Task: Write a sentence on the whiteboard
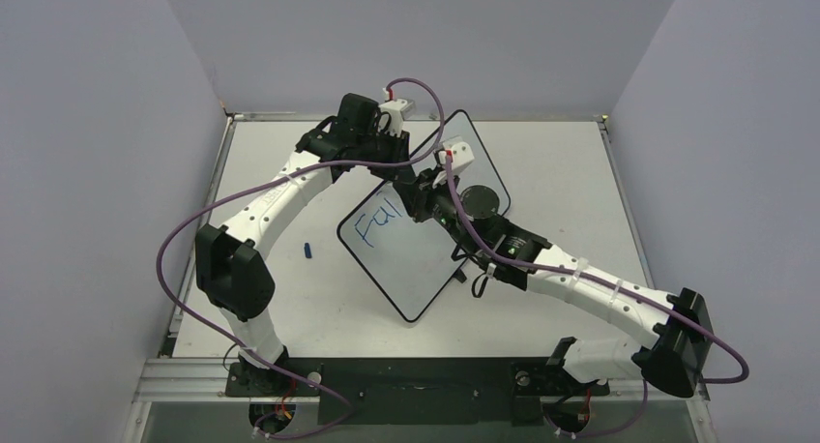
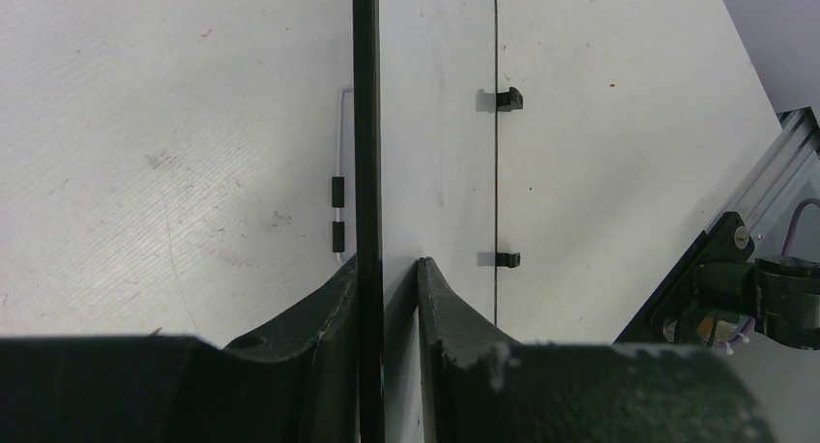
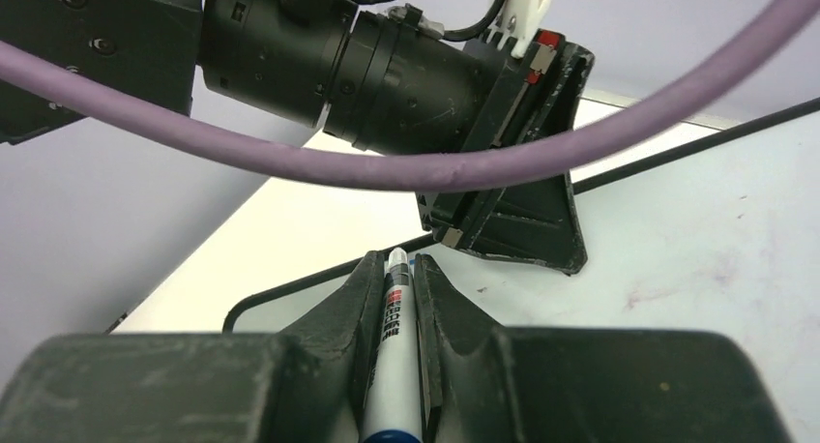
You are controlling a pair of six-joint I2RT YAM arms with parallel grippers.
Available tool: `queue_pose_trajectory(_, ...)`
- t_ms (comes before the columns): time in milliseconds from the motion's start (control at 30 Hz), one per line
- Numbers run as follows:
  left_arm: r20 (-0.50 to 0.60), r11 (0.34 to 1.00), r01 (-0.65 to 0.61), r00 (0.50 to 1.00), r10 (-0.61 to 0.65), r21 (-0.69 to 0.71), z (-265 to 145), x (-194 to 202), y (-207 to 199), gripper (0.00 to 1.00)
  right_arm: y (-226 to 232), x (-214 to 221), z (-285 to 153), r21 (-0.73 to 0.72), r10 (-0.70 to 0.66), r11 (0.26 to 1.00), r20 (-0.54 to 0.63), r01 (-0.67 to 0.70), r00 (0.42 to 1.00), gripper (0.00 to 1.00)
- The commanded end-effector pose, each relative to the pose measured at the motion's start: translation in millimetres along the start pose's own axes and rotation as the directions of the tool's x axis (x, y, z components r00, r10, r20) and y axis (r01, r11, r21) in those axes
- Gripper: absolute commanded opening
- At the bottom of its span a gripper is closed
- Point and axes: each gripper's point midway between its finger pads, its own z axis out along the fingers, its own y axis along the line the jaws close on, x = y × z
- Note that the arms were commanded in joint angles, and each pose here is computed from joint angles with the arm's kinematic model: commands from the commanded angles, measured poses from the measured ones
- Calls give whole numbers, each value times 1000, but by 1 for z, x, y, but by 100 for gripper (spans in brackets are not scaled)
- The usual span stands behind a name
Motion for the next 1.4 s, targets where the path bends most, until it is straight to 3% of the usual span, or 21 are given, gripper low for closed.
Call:
queue_pose_trajectory(0,152,995,-94,983,99,-38,-30,-42,-7,0,-6,2,-9,26,14,1000,12,-14,1000,0)
queue_pose_trajectory(433,159,995,-100,982,102,-24,-33,-43,-13,0,-16,30,3,63,4,998,-35,-2,999,0)
queue_pose_trajectory(1367,157,994,-104,982,105,-17,-33,-42,-16,0,-50,37,20,174,-10,985,-32,16,999,0)
